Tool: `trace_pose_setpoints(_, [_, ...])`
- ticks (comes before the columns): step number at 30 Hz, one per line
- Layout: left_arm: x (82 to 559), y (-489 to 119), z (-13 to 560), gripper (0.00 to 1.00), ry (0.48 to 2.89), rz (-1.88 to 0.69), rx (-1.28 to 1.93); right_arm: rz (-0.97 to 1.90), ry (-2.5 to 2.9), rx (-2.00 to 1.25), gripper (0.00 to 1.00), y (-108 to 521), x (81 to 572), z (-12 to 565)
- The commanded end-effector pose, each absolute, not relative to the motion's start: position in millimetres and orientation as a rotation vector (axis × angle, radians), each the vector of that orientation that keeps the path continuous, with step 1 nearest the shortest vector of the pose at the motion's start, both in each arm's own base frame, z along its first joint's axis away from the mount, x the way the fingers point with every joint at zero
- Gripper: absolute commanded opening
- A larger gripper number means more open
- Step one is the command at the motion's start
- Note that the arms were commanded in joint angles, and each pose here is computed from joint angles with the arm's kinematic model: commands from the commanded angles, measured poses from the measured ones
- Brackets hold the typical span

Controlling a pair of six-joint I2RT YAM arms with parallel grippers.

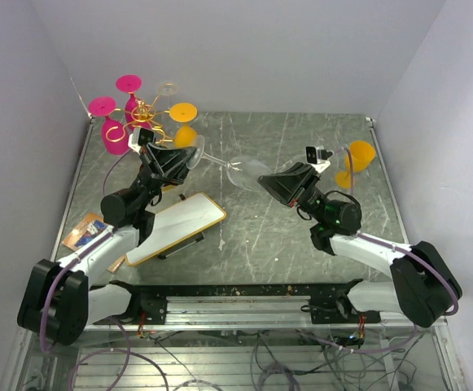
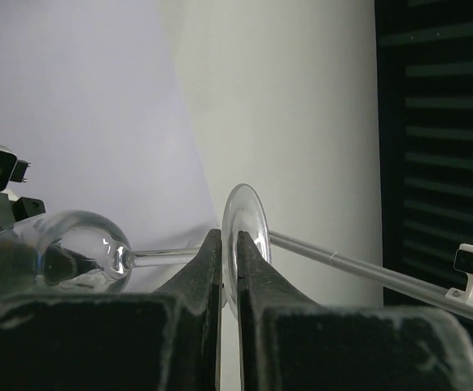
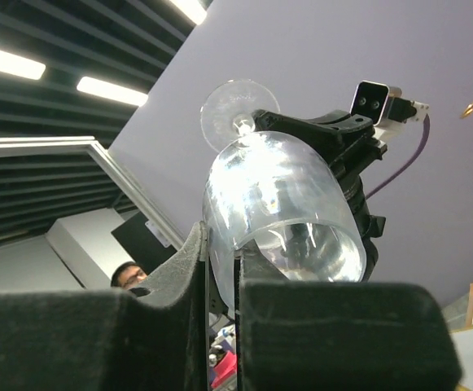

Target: Take the wine glass off the wine glass rack

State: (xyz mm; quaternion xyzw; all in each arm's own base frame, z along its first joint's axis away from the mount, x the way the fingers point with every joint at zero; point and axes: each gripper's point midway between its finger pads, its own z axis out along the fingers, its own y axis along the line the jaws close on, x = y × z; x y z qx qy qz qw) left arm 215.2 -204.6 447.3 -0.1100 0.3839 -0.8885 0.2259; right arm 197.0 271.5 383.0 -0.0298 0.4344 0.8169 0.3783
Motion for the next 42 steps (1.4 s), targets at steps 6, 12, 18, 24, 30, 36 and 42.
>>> trace_pose_setpoints(6, [194.1, -218.3, 444.4, 0.38, 1.131, -2.388, -0.219, 2.085, 0.833, -0.267, 0.0, 248.5, 152.2, 416.1])
trace_pose_setpoints(12, [207.5, -226.4, 423.4, 0.84, 1.347, -2.14, -0.309, 2.0, 0.895, -0.187, 0.0, 244.5, 161.7, 418.3])
trace_pose_setpoints(18, [211.8, -228.6, 411.5, 0.99, 1.449, -2.022, -0.324, 1.858, 0.962, -0.046, 0.0, 231.0, 176.2, 420.9])
trace_pose_setpoints(24, [214.5, -227.8, 392.6, 1.0, 1.533, -1.922, -0.351, 1.619, 1.153, 0.181, 0.0, 213.0, 209.7, 413.0])
trace_pose_setpoints(30, [217.0, -223.8, 374.8, 1.0, 1.624, -1.784, -0.366, 1.231, 1.478, 0.521, 0.0, 177.7, 252.5, 368.4])
trace_pose_setpoints(36, [219.5, -212.0, 376.2, 1.0, 1.683, -1.585, -0.345, 0.891, 1.64, 0.659, 0.0, 142.7, 267.2, 328.5])
trace_pose_setpoints(42, [222.8, -203.3, 383.8, 1.0, 1.694, -1.467, -0.324, 0.615, 1.891, 0.706, 0.0, 135.9, 277.6, 291.7])
